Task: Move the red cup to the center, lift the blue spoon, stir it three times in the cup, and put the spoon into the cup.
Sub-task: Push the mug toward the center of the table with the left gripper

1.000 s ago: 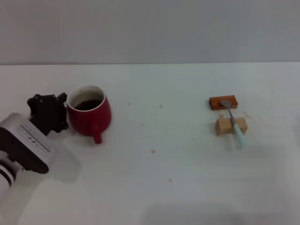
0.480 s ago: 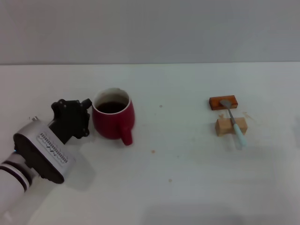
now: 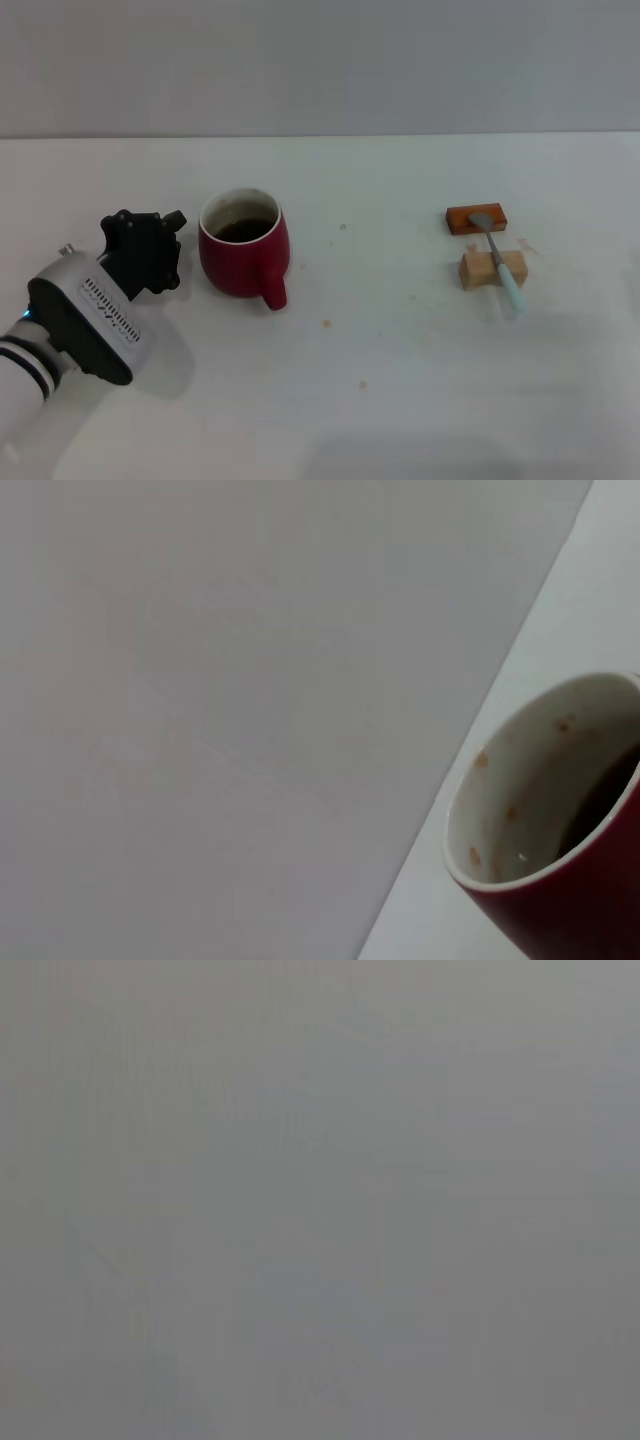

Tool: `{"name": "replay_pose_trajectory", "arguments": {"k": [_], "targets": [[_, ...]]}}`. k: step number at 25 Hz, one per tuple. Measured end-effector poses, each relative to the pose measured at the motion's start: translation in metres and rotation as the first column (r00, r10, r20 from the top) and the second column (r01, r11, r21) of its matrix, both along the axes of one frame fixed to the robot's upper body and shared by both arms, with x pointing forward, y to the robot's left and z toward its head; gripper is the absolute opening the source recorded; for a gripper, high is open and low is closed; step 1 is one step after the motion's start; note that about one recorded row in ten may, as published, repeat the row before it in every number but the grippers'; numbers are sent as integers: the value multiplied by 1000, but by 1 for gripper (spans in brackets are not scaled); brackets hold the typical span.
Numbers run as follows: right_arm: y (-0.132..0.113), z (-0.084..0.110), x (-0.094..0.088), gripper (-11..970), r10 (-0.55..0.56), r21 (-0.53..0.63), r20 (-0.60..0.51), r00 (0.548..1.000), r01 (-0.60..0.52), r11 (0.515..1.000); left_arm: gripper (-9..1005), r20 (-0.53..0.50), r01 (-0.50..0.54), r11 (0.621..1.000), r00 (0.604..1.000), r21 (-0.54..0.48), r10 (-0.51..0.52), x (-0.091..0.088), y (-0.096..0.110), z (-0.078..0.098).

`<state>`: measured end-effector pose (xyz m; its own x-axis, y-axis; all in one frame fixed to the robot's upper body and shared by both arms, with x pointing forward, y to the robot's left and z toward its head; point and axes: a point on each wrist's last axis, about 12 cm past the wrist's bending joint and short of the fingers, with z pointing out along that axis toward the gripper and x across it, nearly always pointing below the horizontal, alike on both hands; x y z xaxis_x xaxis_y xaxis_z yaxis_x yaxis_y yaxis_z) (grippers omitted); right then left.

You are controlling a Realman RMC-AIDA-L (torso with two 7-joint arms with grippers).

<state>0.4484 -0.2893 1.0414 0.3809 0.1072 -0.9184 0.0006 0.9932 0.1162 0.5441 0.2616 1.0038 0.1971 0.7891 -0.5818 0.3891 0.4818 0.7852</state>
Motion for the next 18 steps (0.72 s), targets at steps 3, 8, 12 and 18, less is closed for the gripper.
{"name": "replay_pose_trajectory", "arguments": {"k": [3,8,12,18], "targets": [[0,0,0,689,-1,-1,-1,1000,1,1000,79,-2,7,1000,1000,6,-7,3,-2,1],[-1,-1,-1,689,-3,-2,-3,1000,3,1000,85,-3,23,1000,1000,10,-23,6,-7,2],[-2,-1,-2,689,-6,-3,-6,1000,6,1000,89,-1,37,999,999,9,-37,6,-11,3],[-3,-2,-4,689,-9,-4,-10,1000,9,1000,96,0,93,996,996,8,-93,4,-23,2]]}}
